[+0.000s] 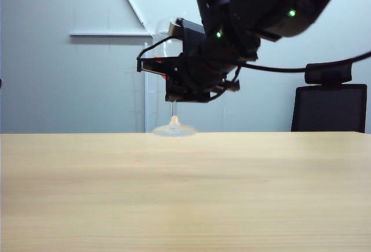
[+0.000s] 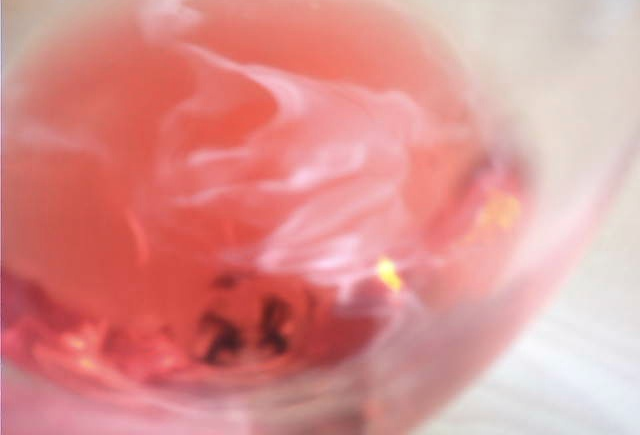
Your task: Gently pick up the goblet, rotate it counterclockwise for two full turns (viewing from above), and then place it back on the table.
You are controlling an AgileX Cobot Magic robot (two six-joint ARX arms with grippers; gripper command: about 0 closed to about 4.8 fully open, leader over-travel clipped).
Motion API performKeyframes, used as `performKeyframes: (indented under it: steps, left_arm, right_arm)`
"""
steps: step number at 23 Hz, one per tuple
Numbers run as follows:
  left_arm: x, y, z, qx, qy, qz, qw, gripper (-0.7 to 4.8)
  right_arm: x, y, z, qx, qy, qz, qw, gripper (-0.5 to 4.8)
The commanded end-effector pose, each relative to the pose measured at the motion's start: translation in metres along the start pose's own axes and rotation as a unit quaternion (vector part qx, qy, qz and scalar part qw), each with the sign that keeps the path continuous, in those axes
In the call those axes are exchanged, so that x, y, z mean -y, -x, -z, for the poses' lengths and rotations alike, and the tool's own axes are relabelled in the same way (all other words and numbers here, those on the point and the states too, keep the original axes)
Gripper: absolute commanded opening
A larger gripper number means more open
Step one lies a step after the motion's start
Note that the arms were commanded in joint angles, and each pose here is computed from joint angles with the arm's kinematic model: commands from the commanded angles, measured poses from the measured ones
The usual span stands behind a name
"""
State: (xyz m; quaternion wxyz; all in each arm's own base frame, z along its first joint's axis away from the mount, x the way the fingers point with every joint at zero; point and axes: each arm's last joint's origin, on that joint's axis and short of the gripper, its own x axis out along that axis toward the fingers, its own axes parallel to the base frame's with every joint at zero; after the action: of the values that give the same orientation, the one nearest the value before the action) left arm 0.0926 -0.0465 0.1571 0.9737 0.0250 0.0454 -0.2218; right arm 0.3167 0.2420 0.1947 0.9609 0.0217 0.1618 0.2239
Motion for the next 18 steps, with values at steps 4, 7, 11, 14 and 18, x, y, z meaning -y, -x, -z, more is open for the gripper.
performKeyframes:
  steps: [4,7,11,14,18]
  left_arm:
    - [0.000,0.000,-0.002,0.006,0.000,0.002,1.000,-0.05]
    - [0.000,0.000,-0.002,0.006,0.000,0.002,1.000,-0.05]
    - [0.000,0.000,-0.002,0.006,0.000,0.002,1.000,-0.05]
    - [0.000,0.001,-0.003,0.011,0.000,0.001,1.000,-0.05]
    - [0.000,0.002,-0.004,0.019,0.000,0.001,1.000,-0.05]
  right_arm:
    - [-0.016,0.007,-0.015,0.032,0.138,0.036,0.989,-0.06]
    - [-0.029,0.010,-0.013,0.033,0.187,0.044,0.981,-0.06]
    - [-0.038,0.014,-0.009,0.048,0.198,0.047,0.978,-0.06]
    - [-0.040,0.020,0.000,0.081,0.196,0.047,0.976,-0.06]
    - [-0.039,0.036,0.014,0.120,0.182,0.039,0.975,-0.06]
